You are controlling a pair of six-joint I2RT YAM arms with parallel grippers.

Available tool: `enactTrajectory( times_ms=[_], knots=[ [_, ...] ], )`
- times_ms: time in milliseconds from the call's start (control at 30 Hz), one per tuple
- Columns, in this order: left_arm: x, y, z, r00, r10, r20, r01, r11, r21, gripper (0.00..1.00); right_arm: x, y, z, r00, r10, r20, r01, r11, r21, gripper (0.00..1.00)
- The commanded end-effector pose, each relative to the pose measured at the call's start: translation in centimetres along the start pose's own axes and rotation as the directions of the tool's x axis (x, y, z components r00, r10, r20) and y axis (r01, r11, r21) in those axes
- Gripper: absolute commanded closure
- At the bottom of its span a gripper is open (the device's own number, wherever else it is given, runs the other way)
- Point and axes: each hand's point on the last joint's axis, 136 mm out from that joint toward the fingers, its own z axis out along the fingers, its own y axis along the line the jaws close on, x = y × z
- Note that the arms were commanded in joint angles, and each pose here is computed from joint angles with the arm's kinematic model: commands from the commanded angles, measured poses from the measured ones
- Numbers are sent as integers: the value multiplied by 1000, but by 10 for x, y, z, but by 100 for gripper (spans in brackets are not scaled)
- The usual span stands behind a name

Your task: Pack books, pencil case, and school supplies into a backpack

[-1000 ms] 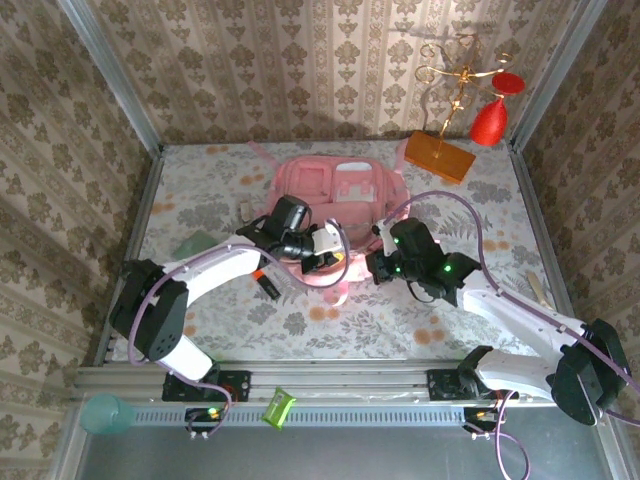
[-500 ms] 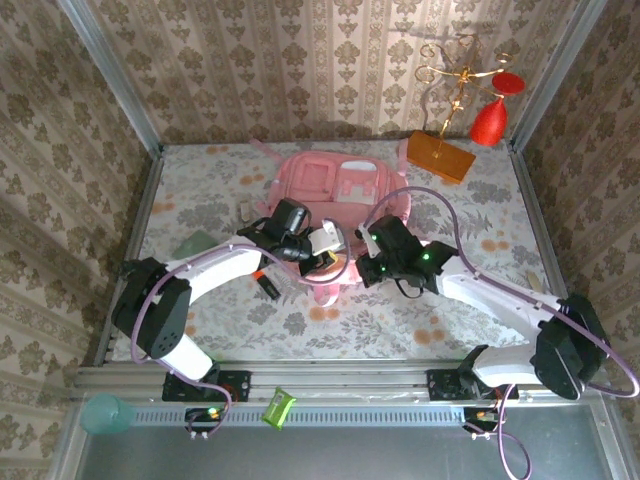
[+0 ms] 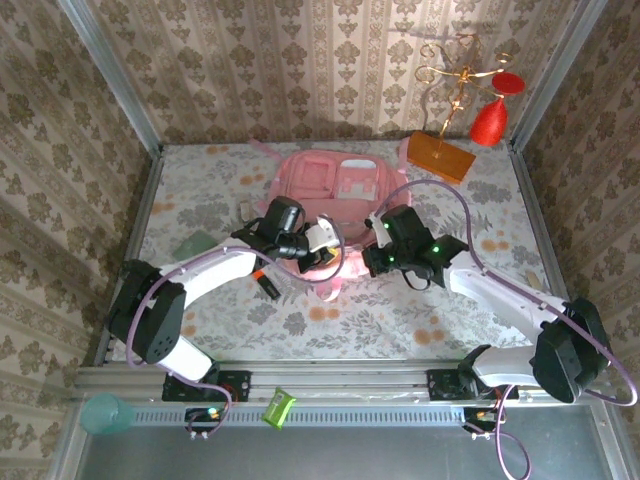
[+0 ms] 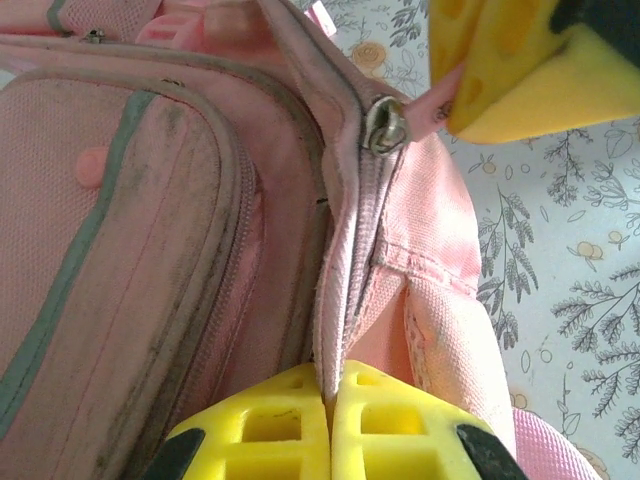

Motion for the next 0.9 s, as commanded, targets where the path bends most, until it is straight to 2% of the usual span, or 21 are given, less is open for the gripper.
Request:
enactTrajectory(
  times_ms=[0, 133, 300, 400, 500, 567, 600, 800, 867],
  knots=[
    [0, 23, -6, 1000, -7, -22, 5, 996, -88, 100, 17, 19, 8, 998, -5, -66, 0, 997, -71, 100],
    [-12, 16, 8, 1000, -15, 11, 15, 998, -55, 100, 10, 72, 11, 997, -59, -54, 41, 959, -282, 100],
    [-12, 12, 13, 1000, -21, 12, 21, 999, -39, 100, -1, 80, -3, 999, -43, 5, 42, 936, -349, 100],
    [-11, 11, 8, 999, -26, 20, 26, 999, -37, 100, -3, 48, -5, 1000, 1, -16, -5, 973, -230, 100],
    [-11, 13, -6, 998, -44, 46, 46, 998, -34, 100, 4, -8, -10, 998, 30, -62, -26, 998, 60, 100],
    [-8, 17, -19, 998, -43, 41, 45, 997, -58, 100, 10, -40, -21, 996, 25, -82, -4, 970, 245, 100],
    [-6, 19, -24, 998, -47, 33, 50, 996, -72, 100, 10, -48, -27, 997, 28, -71, -7, 958, 286, 100],
    [15, 36, -32, 996, -65, -57, 56, 986, -159, 100, 2, -67, -51, 996, 83, 28, -87, 929, 359, 100],
    [14, 37, -30, 997, -61, -47, 52, 986, -161, 100, -2, -56, -49, 997, 67, 38, -75, 944, 321, 100]
  ],
)
